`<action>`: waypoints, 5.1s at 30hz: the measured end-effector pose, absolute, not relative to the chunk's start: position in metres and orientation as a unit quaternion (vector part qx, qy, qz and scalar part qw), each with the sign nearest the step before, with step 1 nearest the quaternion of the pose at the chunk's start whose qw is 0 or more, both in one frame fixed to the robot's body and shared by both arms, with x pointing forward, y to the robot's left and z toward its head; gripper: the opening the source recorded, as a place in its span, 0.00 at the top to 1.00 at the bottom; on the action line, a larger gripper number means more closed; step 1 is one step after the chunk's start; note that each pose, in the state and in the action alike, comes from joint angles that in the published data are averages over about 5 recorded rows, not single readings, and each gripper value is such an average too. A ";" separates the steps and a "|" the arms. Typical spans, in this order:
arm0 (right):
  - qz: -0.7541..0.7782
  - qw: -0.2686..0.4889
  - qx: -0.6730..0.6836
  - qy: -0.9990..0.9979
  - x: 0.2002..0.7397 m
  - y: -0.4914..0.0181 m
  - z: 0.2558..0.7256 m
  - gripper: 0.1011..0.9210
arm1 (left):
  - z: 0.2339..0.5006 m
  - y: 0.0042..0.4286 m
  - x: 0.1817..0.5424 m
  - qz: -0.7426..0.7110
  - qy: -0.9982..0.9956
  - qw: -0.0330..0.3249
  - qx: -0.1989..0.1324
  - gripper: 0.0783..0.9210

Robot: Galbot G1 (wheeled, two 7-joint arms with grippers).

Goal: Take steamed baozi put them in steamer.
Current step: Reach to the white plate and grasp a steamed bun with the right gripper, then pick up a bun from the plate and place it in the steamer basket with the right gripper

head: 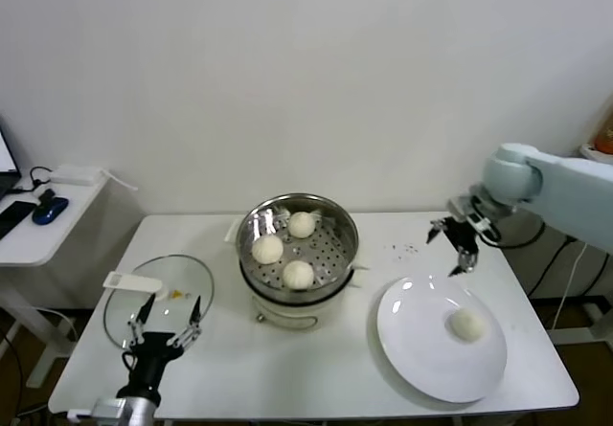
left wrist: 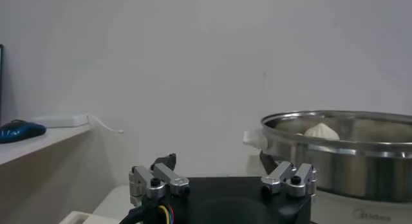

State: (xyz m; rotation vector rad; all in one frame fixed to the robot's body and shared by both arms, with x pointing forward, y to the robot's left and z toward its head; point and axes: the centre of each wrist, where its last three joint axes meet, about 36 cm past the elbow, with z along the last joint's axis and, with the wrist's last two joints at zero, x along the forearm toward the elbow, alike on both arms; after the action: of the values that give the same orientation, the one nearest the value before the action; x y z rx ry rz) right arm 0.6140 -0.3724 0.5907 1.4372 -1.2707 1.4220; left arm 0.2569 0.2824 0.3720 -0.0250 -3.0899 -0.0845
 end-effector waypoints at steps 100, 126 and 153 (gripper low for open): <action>0.472 0.343 0.572 -0.577 0.683 -0.258 0.700 0.31 | 0.383 0.278 0.264 -0.037 -0.999 0.012 -0.003 0.12; 0.500 0.353 0.593 -0.523 0.714 -0.129 0.641 0.29 | 0.382 0.288 0.267 -0.044 -0.999 0.012 0.013 0.12; 0.515 0.367 0.591 -0.502 0.718 -0.117 0.589 0.27 | 0.378 0.288 0.268 -0.042 -0.999 0.016 0.012 0.12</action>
State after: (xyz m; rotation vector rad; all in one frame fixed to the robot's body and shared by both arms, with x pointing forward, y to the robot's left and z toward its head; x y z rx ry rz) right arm 0.7177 -0.1172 0.5885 1.5171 -1.2889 1.3220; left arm 0.2677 0.2879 0.3775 0.0378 -3.1074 -0.1297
